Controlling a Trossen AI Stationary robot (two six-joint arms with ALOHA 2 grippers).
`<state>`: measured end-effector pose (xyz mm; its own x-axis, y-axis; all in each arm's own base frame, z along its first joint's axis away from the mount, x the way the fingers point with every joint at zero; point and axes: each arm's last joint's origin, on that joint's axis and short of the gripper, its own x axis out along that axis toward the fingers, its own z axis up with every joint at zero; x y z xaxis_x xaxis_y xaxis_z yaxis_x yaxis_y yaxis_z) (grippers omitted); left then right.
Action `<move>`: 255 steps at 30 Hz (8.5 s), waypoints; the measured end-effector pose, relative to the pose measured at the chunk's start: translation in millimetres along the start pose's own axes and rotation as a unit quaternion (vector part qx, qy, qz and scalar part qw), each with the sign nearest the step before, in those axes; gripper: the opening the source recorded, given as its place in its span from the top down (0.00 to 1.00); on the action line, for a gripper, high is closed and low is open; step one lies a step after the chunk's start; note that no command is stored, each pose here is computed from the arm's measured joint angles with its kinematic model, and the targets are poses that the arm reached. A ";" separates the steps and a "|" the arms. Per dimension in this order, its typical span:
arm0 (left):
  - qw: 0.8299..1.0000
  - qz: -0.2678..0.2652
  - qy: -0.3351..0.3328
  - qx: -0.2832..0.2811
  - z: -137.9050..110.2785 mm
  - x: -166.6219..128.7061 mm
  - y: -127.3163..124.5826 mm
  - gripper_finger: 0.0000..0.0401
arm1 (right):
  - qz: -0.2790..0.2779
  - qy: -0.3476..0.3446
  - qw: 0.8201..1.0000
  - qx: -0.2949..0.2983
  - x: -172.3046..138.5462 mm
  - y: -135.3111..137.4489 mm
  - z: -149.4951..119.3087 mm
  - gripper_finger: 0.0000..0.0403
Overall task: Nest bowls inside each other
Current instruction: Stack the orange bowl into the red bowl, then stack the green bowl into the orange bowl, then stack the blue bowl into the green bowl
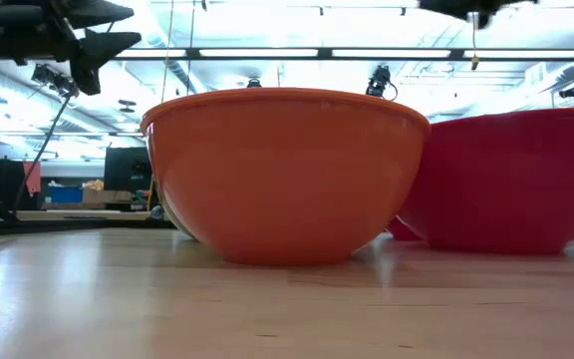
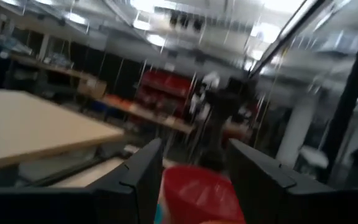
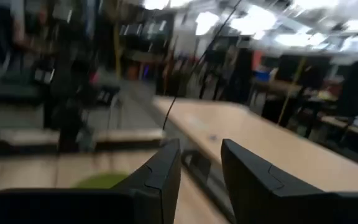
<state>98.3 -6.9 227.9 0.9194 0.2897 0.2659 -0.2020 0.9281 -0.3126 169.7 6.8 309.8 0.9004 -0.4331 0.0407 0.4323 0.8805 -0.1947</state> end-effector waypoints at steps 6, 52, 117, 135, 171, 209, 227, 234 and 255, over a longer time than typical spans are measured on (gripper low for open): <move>0.995 0.033 0.084 0.040 3.4 18.8 -6.2 0.55 | 0.100 0.127 0.986 -0.029 67.3 29.6 -2.2 0.69; 0.962 -0.035 0.263 0.066 9.0 53.5 -61.1 0.55 | 0.367 0.536 0.713 -0.264 111.2 273.0 -37.9 0.55; 0.923 -0.012 0.377 0.071 -26.1 96.4 -57.4 0.55 | 0.107 0.632 0.754 -0.146 4.6 137.2 29.3 0.94; 0.776 0.050 0.586 0.226 -79.6 161.8 -59.8 0.55 | 0.194 0.669 0.715 -0.064 16.8 117.4 -29.0 0.66; 0.807 -0.085 0.492 0.315 -43.1 224.5 -110.9 0.97 | 0.149 0.478 0.865 -0.005 -31.6 135.3 56.1 0.60; 0.797 -0.229 0.433 0.354 -148.9 369.8 -124.1 0.66 | 0.101 0.274 0.956 -0.008 -94.3 142.9 64.3 0.60; 0.741 -0.146 0.531 0.384 -89.1 323.4 -109.5 0.50 | 0.102 0.283 0.954 0.009 -94.7 143.8 63.9 0.60; 0.784 -0.097 0.497 0.359 -76.8 286.8 -77.4 0.55 | 0.102 0.282 0.954 -0.001 -93.5 143.7 63.0 0.60; 0.742 -0.043 0.571 0.349 -138.3 290.3 13.0 0.55 | 0.085 0.297 0.951 0.003 -80.9 142.0 60.0 0.60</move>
<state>409.2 56.9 174.9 0.5447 0.2061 -0.8129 0.1142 0.9421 0.3153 161.1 178.4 337.7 0.7716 -0.3155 -0.5523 0.2847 0.9478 -0.1438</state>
